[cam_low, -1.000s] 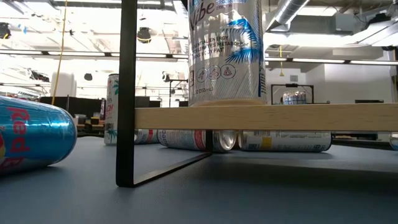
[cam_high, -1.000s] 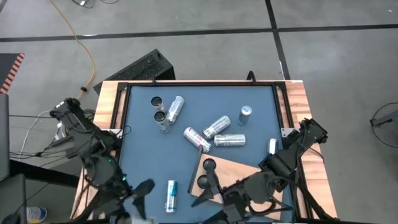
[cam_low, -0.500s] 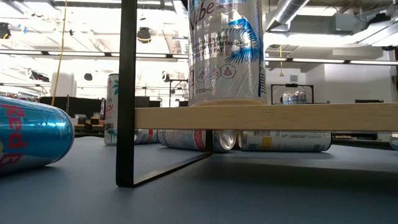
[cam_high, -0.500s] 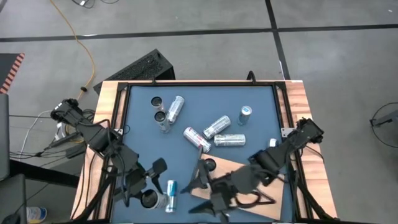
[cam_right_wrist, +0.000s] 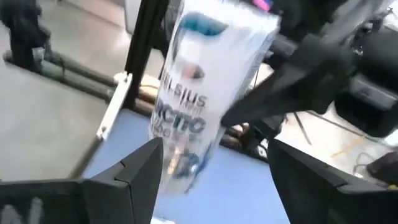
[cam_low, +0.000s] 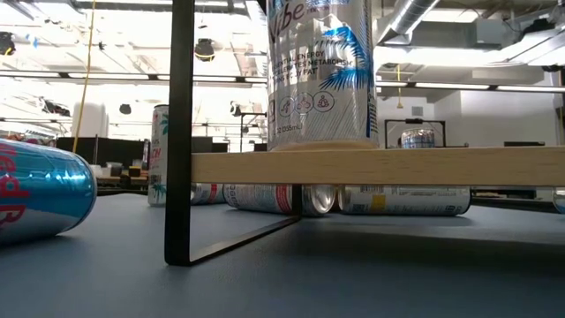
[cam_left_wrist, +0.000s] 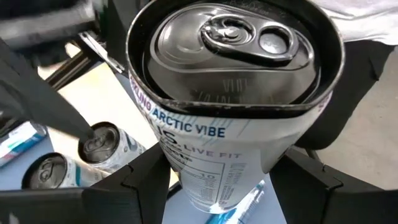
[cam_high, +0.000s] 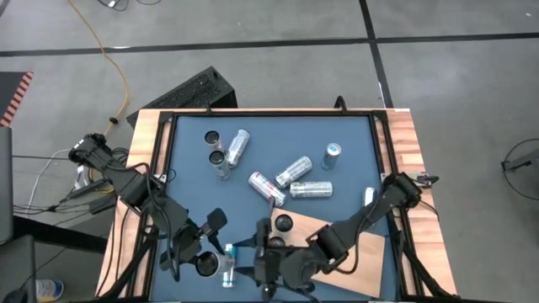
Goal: Place canned beverage on shelf
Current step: Put the white blue can on the shelf
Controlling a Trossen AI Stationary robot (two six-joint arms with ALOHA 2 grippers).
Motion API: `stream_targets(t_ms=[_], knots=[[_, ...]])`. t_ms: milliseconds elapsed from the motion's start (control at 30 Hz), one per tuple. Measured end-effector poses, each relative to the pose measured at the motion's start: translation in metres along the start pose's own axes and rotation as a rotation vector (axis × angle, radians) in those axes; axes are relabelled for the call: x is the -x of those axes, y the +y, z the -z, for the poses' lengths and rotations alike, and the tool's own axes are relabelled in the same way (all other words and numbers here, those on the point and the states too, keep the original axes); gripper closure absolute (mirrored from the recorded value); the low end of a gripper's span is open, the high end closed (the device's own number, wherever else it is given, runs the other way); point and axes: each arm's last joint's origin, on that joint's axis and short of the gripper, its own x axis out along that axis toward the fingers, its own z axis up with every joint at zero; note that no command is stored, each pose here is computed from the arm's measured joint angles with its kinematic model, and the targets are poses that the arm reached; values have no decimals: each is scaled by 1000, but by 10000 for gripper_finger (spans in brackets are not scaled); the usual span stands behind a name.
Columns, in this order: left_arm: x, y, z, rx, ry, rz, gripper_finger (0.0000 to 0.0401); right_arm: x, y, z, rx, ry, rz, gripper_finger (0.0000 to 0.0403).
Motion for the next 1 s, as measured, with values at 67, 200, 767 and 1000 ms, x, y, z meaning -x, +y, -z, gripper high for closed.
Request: stream_targets(t_ms=[67, 200, 767, 1000], knots=[[0, -1, -1, -5, -9, 22, 183, 5, 1, -2, -14, 9, 46, 122], [4, -4, -6, -53, -55, 75, 183, 9, 5, -3, -77, 2, 31, 122], [24, -1, -29, -242, -150, 84, 183, -22, 9, 4, -233, -107, -126, 122], [23, -1, -28, -270, -146, 104, 183, -26, 2, 0, -263, -159, -192, 122]])
